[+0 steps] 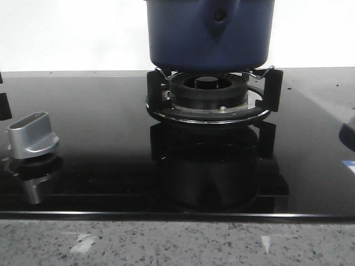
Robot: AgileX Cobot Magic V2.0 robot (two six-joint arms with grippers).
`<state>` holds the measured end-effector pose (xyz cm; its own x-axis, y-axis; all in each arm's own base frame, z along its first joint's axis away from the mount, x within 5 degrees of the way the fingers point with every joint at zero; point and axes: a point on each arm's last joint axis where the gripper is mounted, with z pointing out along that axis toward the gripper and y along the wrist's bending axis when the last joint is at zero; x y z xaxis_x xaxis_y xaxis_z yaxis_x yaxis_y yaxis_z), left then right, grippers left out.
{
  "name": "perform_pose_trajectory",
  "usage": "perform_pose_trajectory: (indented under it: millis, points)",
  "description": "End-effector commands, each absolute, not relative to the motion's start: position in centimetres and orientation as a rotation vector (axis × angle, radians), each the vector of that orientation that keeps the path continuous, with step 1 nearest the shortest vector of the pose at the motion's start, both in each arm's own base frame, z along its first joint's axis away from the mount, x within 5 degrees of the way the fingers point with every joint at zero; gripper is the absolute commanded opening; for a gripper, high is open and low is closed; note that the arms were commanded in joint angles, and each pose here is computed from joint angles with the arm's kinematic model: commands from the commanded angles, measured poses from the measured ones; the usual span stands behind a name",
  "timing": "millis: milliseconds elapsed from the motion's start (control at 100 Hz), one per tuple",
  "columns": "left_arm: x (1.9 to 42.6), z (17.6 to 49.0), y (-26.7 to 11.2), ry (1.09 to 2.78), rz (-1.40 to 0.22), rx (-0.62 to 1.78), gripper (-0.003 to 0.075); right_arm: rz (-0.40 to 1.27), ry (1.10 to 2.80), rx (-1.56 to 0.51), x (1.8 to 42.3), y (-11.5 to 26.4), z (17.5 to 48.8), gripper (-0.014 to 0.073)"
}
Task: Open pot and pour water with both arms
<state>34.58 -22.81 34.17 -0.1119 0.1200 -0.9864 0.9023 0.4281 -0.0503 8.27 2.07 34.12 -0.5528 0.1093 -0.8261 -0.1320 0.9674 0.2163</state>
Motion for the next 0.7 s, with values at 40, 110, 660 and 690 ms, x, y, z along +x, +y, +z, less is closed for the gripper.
perform_pose_trajectory:
  millis: [40, 110, 660, 690]
  points:
    - [34.15, 36.69, -22.79, 1.483, -0.899, 0.870, 0.0482, 0.298, 2.047, -0.010, 8.55, 1.94, 35.61, 0.0476]
    - [34.22, 36.34, -22.96, 1.484, -0.916, 0.881, 0.0482, 0.298, 2.047, -0.010, 8.55, 1.94, 35.61, 0.0476]
    - [34.33, 36.25, -22.94, 1.490, -0.911, 0.874, 0.0375, 0.299, 2.054, -0.012, 8.51, 1.96, 35.55, 0.0476]
    - [34.33, 36.25, -22.94, 1.490, -0.911, 0.874, 0.0353, 0.299, 2.054, -0.012, 8.51, 1.96, 35.55, 0.0476]
